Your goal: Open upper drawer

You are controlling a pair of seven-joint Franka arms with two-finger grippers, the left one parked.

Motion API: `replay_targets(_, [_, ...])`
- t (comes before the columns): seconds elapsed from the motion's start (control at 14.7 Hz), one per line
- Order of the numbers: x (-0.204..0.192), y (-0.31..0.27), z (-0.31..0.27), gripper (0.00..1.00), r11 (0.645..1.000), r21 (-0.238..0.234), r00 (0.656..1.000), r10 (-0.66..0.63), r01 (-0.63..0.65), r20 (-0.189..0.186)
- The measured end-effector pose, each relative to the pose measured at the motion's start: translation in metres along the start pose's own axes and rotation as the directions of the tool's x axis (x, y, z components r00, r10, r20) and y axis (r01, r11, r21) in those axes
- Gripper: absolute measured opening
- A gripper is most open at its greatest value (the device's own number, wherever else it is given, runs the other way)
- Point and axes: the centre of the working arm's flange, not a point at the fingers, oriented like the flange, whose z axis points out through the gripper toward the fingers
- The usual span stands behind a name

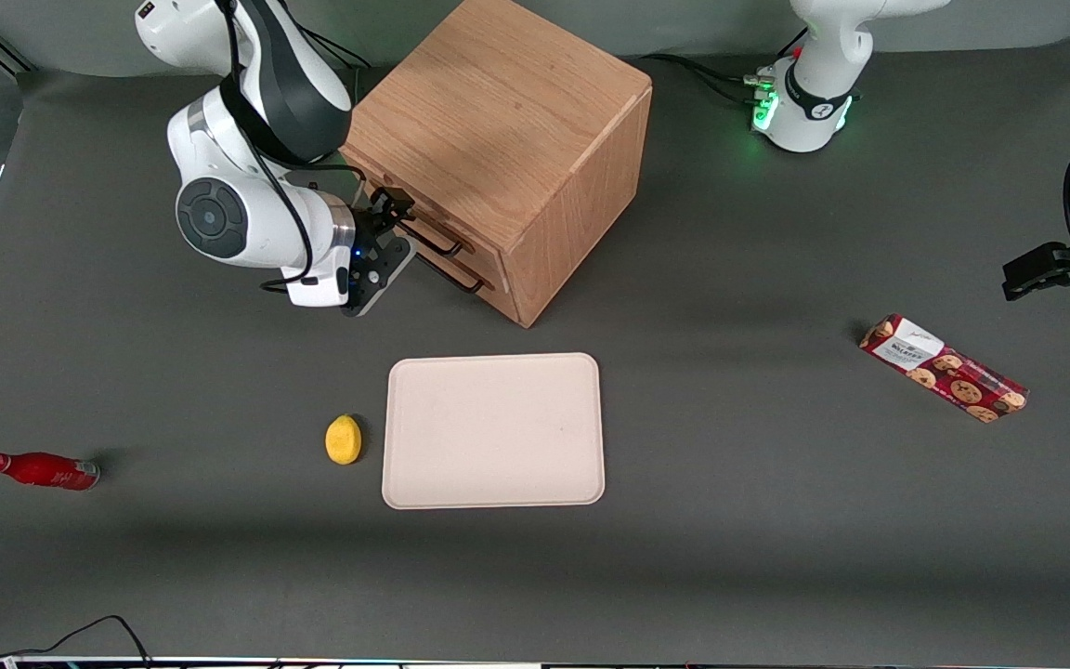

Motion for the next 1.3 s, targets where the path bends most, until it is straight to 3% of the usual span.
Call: replay_targets(1.3, [0.013,0.015,0.044,1.0,1.0,0.002,0.998,-0.015,0.015,0.063])
